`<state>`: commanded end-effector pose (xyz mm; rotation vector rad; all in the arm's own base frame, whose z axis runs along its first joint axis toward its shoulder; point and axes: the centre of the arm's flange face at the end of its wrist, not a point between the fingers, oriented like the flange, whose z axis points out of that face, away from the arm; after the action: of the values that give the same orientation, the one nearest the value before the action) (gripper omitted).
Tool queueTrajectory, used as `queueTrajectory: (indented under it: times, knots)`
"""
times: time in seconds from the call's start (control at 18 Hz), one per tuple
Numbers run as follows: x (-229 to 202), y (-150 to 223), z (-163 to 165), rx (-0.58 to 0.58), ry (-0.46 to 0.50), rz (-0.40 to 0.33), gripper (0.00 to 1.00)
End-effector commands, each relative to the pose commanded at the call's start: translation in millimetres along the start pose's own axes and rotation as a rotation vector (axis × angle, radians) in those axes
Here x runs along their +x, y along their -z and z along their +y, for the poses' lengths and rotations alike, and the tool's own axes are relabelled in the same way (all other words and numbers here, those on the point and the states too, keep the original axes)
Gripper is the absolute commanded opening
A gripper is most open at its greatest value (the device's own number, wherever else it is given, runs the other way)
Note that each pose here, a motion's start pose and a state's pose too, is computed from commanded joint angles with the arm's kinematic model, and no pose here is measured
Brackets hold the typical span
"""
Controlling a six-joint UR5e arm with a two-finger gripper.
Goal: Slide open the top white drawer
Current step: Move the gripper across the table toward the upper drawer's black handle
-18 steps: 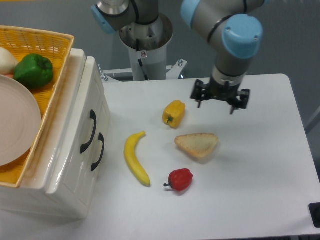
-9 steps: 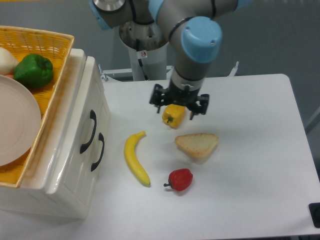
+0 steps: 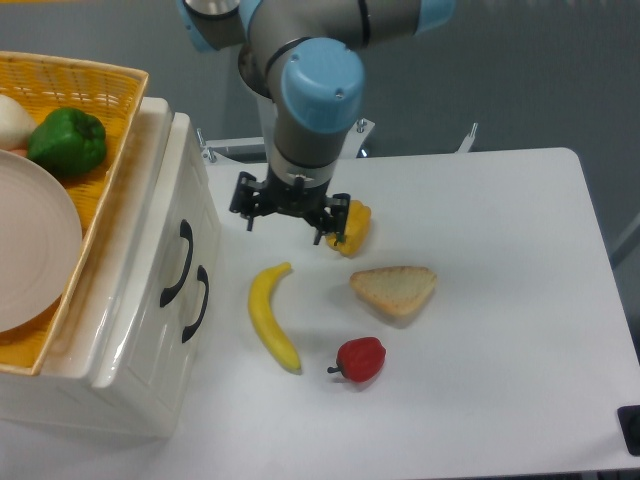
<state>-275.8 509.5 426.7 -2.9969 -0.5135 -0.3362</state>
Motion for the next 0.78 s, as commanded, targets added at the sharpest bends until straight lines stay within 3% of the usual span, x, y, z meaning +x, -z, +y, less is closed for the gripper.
queueTrajectory:
  times: [0.33, 0.78]
  knots:
    - [-2.4, -6.2, -11.5, 0.032, 0.029, 0.092, 1.0]
    - [5.1, -18.5, -20.0, 0.035, 0.074, 0.159, 1.0]
